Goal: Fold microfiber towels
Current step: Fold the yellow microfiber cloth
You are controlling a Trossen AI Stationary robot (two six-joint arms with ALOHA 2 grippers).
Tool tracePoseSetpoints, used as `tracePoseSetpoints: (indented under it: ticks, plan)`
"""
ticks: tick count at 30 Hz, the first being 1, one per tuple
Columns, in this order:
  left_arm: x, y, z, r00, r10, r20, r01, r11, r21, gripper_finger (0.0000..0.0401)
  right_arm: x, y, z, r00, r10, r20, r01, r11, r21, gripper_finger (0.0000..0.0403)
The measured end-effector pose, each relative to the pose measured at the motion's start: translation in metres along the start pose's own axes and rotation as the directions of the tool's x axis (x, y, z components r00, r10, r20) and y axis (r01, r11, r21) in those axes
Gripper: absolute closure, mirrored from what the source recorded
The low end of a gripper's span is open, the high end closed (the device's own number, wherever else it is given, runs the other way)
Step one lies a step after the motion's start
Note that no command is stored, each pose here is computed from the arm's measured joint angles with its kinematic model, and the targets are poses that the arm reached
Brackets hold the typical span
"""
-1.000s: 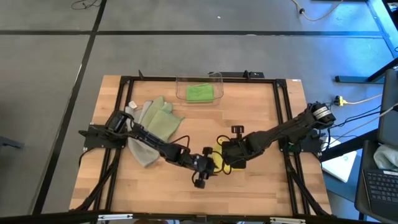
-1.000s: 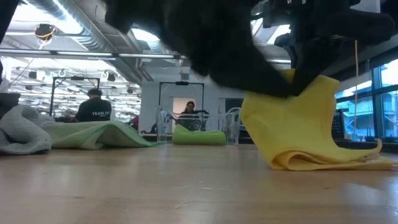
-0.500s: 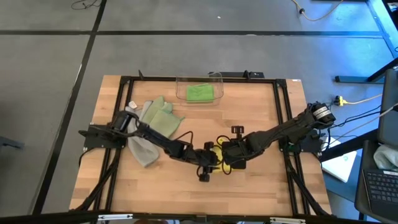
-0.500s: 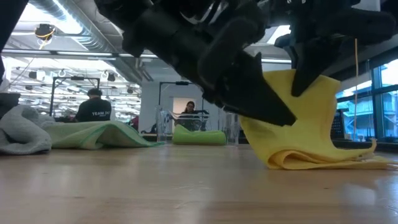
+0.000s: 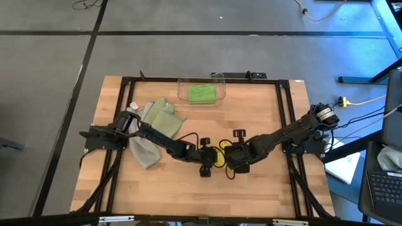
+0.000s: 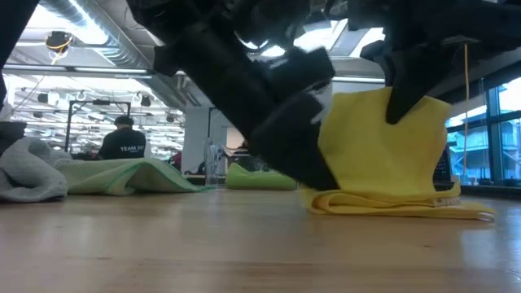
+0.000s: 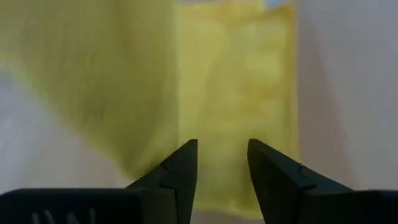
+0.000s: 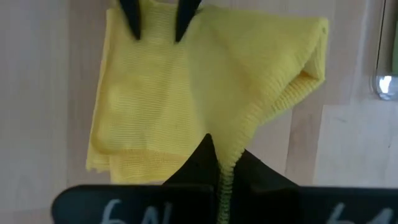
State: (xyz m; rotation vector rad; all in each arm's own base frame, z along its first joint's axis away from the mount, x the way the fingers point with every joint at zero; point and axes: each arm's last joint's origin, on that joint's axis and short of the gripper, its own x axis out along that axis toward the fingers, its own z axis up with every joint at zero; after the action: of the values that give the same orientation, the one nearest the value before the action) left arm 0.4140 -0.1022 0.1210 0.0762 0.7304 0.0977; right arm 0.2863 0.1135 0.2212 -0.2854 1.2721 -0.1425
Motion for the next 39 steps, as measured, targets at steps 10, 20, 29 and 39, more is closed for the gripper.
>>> tracePoseSetpoints:
  ticks: [10,20,29,39]
  plan:
    - [-0.003,-0.011,0.007,0.994,-0.076,0.075,0.074,0.997,0.037,0.0266,0.003,0.003,0.006,0.999,0.012,0.044,-0.012,1.000,-0.014,0.0393]
    - [-0.003,-0.005,-0.003,0.997,0.082,-0.002,-0.082,0.995,0.058,0.0266,0.026,0.020,-0.003,0.993,0.010,-0.119,-0.024,0.993,-0.120,0.0393]
    - [-0.003,-0.004,-0.003,0.994,0.106,0.001,-0.106,0.993,0.043,0.0266,0.020,0.023,0.006,1.000,-0.020,0.015,0.021,0.995,-0.099,0.0393]
    - [-0.002,-0.002,-0.003,0.988,0.156,0.006,-0.156,0.988,0.012,0.0266,0.012,0.040,0.009,0.993,0.003,0.119,0.019,0.982,-0.186,0.0393]
